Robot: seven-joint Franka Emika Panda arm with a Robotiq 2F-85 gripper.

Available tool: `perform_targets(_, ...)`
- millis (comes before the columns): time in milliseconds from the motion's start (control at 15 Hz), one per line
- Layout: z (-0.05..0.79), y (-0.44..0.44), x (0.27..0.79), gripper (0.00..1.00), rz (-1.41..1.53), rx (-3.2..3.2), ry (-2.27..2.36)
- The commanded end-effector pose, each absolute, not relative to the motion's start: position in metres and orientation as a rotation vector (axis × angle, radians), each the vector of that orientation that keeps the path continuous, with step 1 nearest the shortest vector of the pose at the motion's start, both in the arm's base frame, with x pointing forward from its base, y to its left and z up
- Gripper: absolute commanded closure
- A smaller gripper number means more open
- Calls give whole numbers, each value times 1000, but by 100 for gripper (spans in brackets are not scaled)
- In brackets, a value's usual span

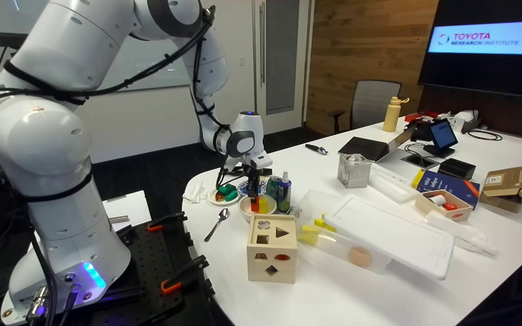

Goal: Put the orange block in the wooden toy box.

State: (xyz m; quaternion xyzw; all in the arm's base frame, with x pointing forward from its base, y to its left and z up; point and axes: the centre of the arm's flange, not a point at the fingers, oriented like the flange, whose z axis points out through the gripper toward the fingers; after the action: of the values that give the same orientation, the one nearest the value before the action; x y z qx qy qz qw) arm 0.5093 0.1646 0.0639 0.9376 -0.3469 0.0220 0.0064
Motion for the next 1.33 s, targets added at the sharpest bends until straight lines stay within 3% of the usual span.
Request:
perform_targets(0,138,168,513,92,82,2925,-1009)
perform_targets(600,273,74,488,92,30,2870,-746)
perform_targets(1267,254,-49,409,92,109,3000,-709)
